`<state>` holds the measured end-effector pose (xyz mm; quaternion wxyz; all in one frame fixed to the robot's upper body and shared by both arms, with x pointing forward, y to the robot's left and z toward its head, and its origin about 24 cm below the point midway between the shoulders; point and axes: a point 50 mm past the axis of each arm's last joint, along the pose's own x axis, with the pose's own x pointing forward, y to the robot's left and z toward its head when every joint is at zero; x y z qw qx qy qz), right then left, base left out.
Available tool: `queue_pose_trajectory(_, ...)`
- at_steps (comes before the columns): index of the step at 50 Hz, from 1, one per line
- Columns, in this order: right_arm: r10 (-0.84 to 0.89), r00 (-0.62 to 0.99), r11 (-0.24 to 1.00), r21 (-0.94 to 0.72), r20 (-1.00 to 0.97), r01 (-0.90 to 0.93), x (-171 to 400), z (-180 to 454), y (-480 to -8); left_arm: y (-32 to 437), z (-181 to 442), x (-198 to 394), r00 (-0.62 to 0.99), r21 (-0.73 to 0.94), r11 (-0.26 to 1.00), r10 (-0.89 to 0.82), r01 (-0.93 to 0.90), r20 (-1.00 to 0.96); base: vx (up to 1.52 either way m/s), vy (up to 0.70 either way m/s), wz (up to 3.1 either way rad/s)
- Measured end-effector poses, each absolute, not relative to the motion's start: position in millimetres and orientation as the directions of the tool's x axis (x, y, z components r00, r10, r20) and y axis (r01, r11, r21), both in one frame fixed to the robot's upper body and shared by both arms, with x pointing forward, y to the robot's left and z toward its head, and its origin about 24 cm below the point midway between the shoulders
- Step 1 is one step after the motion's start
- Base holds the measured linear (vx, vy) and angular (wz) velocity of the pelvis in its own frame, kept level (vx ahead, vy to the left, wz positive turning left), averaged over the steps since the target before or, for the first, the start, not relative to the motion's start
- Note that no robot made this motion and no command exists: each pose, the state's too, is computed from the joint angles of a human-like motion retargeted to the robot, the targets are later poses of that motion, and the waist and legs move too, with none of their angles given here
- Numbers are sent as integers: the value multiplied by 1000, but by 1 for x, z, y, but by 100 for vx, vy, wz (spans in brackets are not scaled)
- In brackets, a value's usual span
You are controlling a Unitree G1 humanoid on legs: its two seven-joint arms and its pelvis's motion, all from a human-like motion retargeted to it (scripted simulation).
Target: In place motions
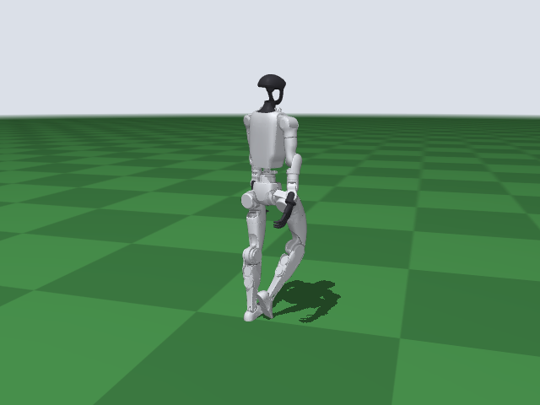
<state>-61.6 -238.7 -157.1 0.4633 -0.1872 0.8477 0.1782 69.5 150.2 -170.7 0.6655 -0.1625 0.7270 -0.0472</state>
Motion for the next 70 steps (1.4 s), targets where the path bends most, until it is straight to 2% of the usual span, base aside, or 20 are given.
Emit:
queue_pose_trajectory(3,-193,-536,965,-59,-821,-257,-92,-144,-263,160,-150,159,226,-298,954,-288,-14,-931,-59,40,125)
queue_pose_trajectory(5,-133,-530,991,-122,-838,-56,-109,-141,-261,175,-125,209,359,-247,961,-274,121,-892,-45,19,158)
queue_pose_trajectory(8,-140,-540,961,-244,-830,126,-135,-135,-257,185,-110,234,463,-91,979,-167,181,-870,-8,8,42)
queue_pose_trajectory(12,-201,-576,907,-373,-792,196,-166,-129,-243,172,-115,229,520,-1,974,-122,228,-846,15,-13,-8)
queue_pose_trajectory(15,-191,-534,938,-313,-824,147,-154,-135,-238,163,-127,210,469,-45,958,-179,283,-865,4,-10,-59)
queue_pose_trajectory(17,-145,-480,975,-206,-866,78,-134,-144,-236,159,-142,181,364,-111,955,-211,277,-907,7,-3,-82)
queue_pose_trajectory(22,94,-224,980,130,-970,-150,-50,-169,-220,142,-174,73,3,-276,960,-276,49,-961,18,-1,-67)
queue_pose_trajectory(25,203,-35,937,205,-979,-284,9,-174,-208,138,-176,12,-195,-317,946,-324,-65,-926,16,-13,8)
queue_pose_trajectory(27,235,59,888,189,-970,-419,45,-173,-198,149,-172,-25,-316,-287,948,-316,-135,-895,21,-7,-96)
queue_pose_trajectory(30,207,157,815,82,-966,-573,86,-168,-191,151,-165,-69,-457,-207,955,-284,-212,-843,17,-6,-100)
queue_pose_trajectory(32,200,240,754,-7,-950,-657,116,-161,-190,145,-163,-78,-450,-172,937,-300,-304,-841,-17,-6,-46)
queue_pose_trajectory(35,217,332,659,-114,-918,-743,147,-150,-182,137,-163,-82,-356,-183,862,-377,-473,-855,-4,-3,9)
queue_pose_trajectory(37,208,357,653,-142,-911,-744,148,-150,-181,134,-163,-80,-326,-204,828,-415,-522,-849,-2,-10,71)
queue_pose_trajectory(40,179,333,708,-114,-926,-697,130,-156,-187,134,-166,-68,-312,-208,828,-412,-521,-856,-3,-12,72)
queue_pose_trajectory(46,121,47,846,78,-992,-528,40,-175,-202,143,-175,-34,-219,-289,901,-368,-323,-904,11,-12,24)
queue_pose_trajectory(53,-5,-201,913,78,-979,-401,-30,-172,-217,138,-178,-9,-157,-311,928,-344,-204,-926,5,-5,-5)
queue_pose_trajectory(65,-32,-187,934,38,-982,-356,-34,-171,-224,156,-178,-14,-210,-289,954,-298,-75,-931,1,-3,-3)
queue_pose_trajectory(70,-40,-140,929,15,-989,-370,-20,-172,-227,159,-179,-2,-173,-276,959,-282,-55,-944,-20,3,104)
